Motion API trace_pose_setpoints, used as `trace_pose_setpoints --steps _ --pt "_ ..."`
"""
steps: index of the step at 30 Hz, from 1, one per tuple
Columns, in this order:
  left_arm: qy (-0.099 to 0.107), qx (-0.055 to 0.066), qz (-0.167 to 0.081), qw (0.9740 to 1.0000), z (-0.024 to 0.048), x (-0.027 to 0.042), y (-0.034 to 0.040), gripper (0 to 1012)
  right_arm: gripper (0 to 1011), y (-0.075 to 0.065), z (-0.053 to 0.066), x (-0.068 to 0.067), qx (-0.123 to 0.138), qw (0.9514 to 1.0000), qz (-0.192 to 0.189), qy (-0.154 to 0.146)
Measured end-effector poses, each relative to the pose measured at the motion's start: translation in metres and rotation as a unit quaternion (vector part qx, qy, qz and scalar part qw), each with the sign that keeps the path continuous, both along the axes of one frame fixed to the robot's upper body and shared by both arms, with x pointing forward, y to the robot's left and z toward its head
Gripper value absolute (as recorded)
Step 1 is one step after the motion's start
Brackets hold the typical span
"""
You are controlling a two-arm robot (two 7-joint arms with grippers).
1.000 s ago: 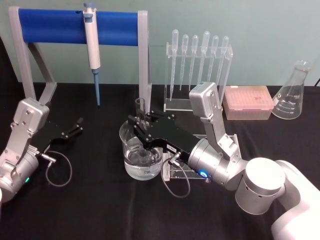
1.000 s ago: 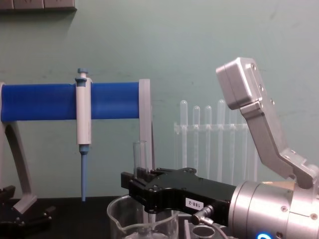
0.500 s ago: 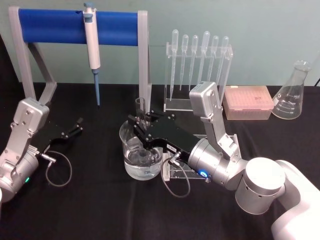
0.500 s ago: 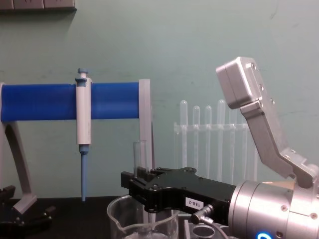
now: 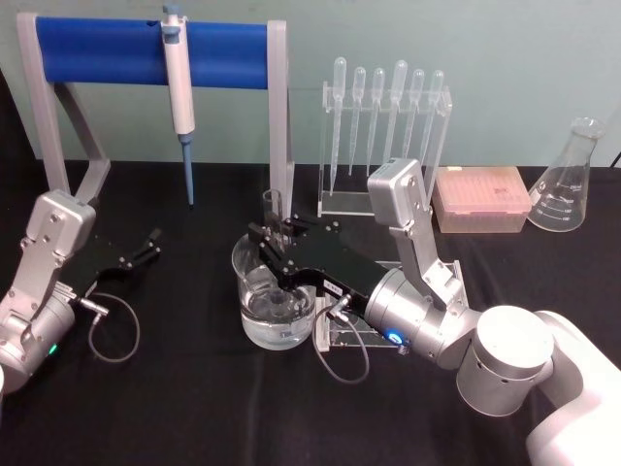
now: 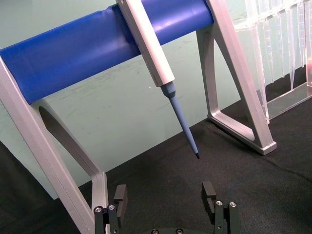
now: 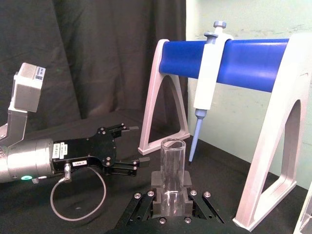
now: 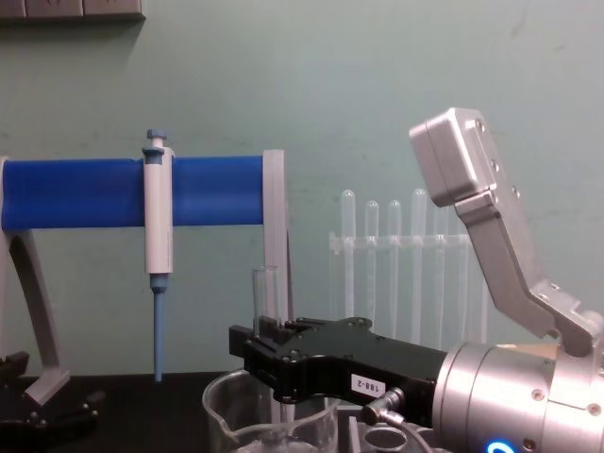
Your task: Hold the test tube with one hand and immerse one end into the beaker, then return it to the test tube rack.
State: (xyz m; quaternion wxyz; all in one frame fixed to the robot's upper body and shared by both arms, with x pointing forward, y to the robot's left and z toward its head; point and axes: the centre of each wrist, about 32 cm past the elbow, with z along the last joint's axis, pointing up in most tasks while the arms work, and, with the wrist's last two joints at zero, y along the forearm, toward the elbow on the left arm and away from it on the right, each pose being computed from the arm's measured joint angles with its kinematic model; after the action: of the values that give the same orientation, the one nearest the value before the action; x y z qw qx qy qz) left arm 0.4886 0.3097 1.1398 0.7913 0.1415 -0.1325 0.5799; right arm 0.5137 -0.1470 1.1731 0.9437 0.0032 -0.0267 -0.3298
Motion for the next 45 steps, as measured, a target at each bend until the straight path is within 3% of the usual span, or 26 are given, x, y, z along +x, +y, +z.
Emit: trace_pose_setpoints --steps 45 --pt "0.000 0.000 0.000 1.0000 0.0000 0.0000 0.0000 1000 226 0.0000 0.0000 0.0000 0.000 1.0000 0.000 0.000"
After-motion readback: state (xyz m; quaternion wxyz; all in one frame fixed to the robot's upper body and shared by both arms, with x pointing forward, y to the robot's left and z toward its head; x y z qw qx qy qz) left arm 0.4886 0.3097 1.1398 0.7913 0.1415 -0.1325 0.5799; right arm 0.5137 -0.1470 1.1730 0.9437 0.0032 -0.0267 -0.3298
